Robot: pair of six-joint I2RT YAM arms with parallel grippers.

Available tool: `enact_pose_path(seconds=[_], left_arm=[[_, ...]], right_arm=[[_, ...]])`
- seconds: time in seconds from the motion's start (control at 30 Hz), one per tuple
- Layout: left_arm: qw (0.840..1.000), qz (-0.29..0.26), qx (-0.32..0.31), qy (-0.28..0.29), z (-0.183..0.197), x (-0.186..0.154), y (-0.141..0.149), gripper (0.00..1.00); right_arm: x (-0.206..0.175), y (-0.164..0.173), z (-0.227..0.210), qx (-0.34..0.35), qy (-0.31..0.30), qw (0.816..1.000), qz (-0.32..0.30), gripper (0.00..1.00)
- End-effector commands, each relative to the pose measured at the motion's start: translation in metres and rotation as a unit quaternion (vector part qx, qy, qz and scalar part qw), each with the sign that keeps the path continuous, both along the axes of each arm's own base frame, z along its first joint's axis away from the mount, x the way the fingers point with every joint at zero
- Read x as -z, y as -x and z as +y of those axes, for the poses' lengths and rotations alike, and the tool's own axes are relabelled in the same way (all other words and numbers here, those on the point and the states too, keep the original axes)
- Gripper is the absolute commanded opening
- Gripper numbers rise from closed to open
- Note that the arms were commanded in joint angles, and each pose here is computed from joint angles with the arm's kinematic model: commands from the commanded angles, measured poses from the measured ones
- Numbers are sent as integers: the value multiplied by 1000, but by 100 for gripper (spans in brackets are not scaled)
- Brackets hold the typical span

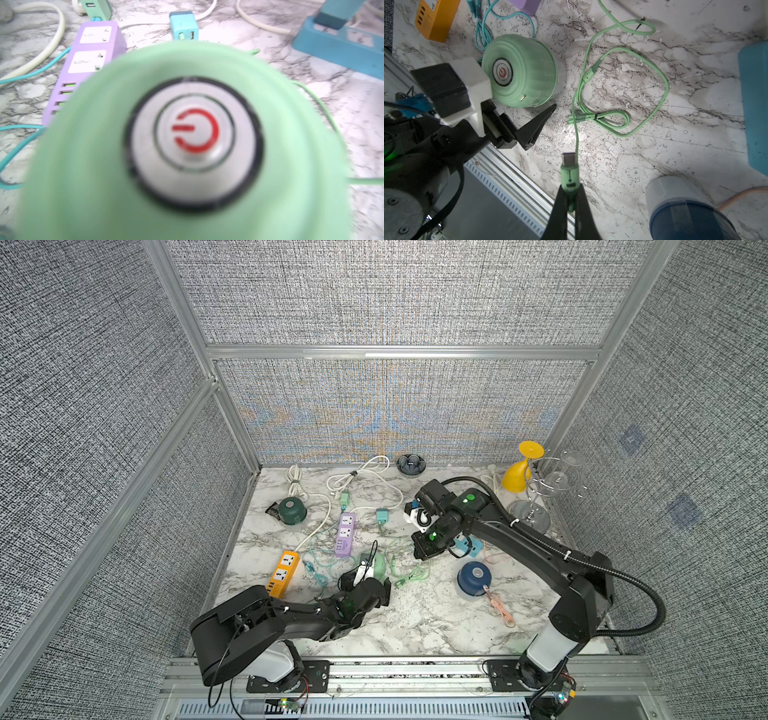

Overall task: Charge the cordless meat grinders
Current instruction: Place the cordless meat grinder at the center of the board, then pick up the cordless meat grinder at the center of the board.

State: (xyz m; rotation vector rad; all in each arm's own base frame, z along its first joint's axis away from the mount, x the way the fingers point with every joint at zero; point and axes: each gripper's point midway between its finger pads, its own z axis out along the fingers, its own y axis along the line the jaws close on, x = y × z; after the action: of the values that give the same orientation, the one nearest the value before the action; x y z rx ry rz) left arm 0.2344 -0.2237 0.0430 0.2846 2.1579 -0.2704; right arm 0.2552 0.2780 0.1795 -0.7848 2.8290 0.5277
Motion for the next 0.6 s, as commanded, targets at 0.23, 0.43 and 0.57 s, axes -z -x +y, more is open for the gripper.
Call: enact_pose_path(seconds=[0.23, 0.43, 0.57], left_arm=[[997, 2, 30, -68, 11, 19, 8, 99], [996, -14, 24, -81, 6, 27, -2, 99], [996, -36, 26, -73, 6, 23, -5, 99]], right_arm=[[-3, -2, 3, 0, -15, 1000, -1, 0], [-4, 0, 2, 0, -14, 1000, -1, 0], [-4, 1, 0, -1, -13, 1000, 0, 0]])
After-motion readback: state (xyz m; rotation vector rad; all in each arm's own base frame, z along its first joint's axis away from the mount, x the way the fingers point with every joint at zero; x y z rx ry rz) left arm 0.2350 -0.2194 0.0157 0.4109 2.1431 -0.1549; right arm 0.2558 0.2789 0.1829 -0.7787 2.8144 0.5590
